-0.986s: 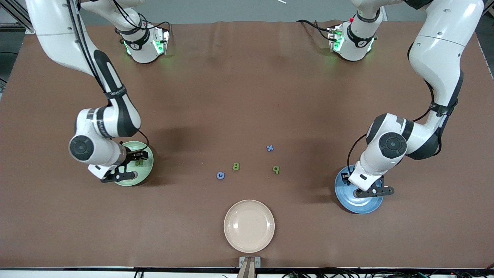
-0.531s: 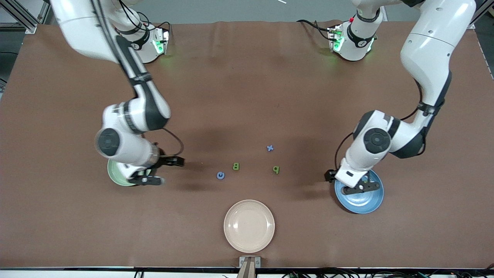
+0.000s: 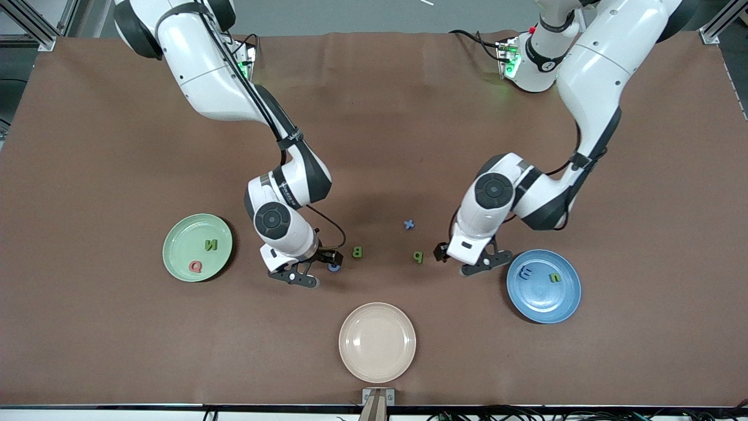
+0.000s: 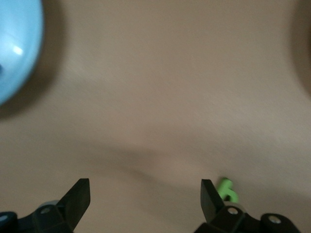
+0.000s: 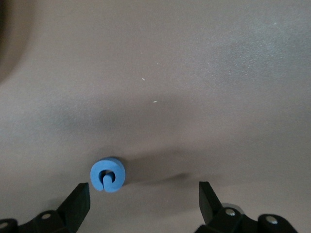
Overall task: Sort upper and lower case letters into plates
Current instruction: 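Grasp the blue G with the right gripper while the left gripper grasps the b, then place the G on the green plate while the left gripper places b on blue, then grasp the green B with the right gripper while the left gripper grasps the x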
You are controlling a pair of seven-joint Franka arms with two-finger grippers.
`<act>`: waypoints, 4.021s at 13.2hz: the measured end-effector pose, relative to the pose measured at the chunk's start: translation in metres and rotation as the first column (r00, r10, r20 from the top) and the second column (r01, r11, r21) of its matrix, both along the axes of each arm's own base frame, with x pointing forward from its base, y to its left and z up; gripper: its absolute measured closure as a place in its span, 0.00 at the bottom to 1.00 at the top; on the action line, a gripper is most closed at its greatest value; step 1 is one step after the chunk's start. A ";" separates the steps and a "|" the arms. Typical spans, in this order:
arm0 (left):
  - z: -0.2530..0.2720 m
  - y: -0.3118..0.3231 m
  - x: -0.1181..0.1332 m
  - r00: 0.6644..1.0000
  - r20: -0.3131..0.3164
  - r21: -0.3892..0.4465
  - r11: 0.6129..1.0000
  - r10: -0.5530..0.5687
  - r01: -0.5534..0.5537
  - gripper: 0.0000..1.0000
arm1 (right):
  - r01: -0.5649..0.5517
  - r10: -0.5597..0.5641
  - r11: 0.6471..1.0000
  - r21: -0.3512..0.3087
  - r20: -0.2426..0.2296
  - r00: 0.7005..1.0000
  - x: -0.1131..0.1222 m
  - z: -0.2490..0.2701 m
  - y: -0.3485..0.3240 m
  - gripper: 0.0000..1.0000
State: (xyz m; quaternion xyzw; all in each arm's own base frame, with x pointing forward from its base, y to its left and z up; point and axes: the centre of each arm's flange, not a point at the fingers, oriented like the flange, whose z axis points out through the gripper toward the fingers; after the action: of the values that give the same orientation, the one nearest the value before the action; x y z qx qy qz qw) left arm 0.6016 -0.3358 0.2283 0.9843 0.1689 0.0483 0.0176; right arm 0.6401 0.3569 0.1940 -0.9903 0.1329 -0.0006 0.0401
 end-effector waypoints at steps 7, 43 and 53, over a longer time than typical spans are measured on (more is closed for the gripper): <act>-0.035 -0.063 -0.006 0.999 -0.006 -0.027 0.998 0.049 -0.049 0.25 | -0.022 0.025 0.999 -0.042 0.065 0.998 -0.006 -0.011 0.039 0.21; 0.002 0.246 0.088 0.970 -0.151 0.089 0.975 -0.188 0.203 0.69 | -0.288 0.287 0.957 -0.029 -0.034 0.957 -0.015 0.051 -0.246 0.00; -0.008 0.214 0.076 0.970 -0.129 0.047 0.976 -0.205 0.212 0.11 | 0.046 -0.046 0.999 0.018 0.036 0.998 -0.034 0.032 0.052 0.00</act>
State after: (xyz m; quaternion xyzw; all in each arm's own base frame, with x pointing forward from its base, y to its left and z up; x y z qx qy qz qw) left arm 0.6777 -0.1218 0.2205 0.9978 0.0637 -0.0097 -0.0179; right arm 0.6062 0.4091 0.2265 -0.9864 0.1550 -0.0185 0.0510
